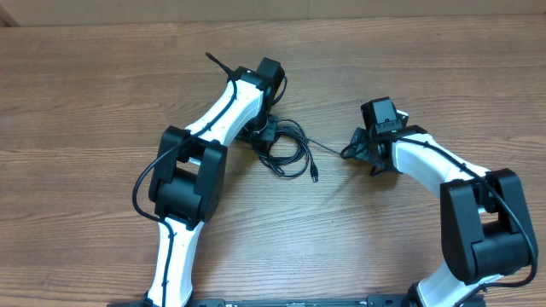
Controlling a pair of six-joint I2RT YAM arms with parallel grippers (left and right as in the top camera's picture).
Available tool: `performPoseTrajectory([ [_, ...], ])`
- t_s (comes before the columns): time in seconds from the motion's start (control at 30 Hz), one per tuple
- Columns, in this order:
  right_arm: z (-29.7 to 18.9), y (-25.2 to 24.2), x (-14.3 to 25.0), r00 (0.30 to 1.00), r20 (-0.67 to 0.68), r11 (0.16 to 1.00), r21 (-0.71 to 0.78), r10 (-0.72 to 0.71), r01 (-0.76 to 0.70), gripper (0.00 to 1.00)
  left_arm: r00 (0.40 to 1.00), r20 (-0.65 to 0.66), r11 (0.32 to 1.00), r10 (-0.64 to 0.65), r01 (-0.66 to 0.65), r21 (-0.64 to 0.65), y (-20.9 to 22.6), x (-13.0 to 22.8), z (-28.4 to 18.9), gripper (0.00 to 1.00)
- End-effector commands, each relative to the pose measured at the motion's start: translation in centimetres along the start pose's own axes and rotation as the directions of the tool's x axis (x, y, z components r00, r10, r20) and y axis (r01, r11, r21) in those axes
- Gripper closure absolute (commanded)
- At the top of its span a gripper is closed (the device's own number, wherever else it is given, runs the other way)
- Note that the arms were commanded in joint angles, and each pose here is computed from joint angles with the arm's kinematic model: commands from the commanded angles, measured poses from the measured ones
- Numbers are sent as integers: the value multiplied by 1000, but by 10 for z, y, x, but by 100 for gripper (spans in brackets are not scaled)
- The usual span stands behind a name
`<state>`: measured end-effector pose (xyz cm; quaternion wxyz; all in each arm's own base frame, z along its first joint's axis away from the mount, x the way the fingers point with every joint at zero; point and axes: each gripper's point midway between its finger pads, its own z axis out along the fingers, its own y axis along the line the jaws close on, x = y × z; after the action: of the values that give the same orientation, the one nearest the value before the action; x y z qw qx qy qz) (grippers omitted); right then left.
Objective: Untangle cables
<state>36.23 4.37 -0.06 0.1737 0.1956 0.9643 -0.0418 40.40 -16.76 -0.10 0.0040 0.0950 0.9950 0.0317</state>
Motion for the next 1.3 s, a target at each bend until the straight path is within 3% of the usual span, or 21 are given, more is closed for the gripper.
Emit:
performPoseTrajectory([
  [0.0,20,-18,25,997,-78,998,62,-3,8,9,997,-75,997,35,-29,77,-18,15,23,96],
  [0.23,20,-17,25,997,-80,998,58,-3,7,9,997,-70,996,41,-36,80,-19,13,23,96],
  [0.33,20,-12,24,996,-85,1000,27,5,-3,4,989,-33,972,147,-138,190,-37,8,21,96],
  [0.53,23,-20,23,992,-114,999,10,45,-44,1,989,-8,976,145,-141,167,-34,2,22,96],
  [0.67,13,30,27,975,-161,939,-332,-152,91,0,986,20,954,167,-167,250,-50,-2,19,96],
  [0.77,-29,85,30,932,-91,703,-683,-351,198,2,983,41,921,180,-183,345,-66,-3,14,96],
  [0.83,-41,96,30,919,-51,631,-741,-392,228,2,983,50,910,179,-185,371,-71,-5,12,96],
  [1.13,-17,71,48,895,-114,768,-566,-431,298,2,980,84,871,180,-198,450,-87,-9,5,96],
  [1.27,-2,57,55,911,-147,862,-410,-385,298,3,981,86,869,176,-196,455,-88,-10,4,96],
])
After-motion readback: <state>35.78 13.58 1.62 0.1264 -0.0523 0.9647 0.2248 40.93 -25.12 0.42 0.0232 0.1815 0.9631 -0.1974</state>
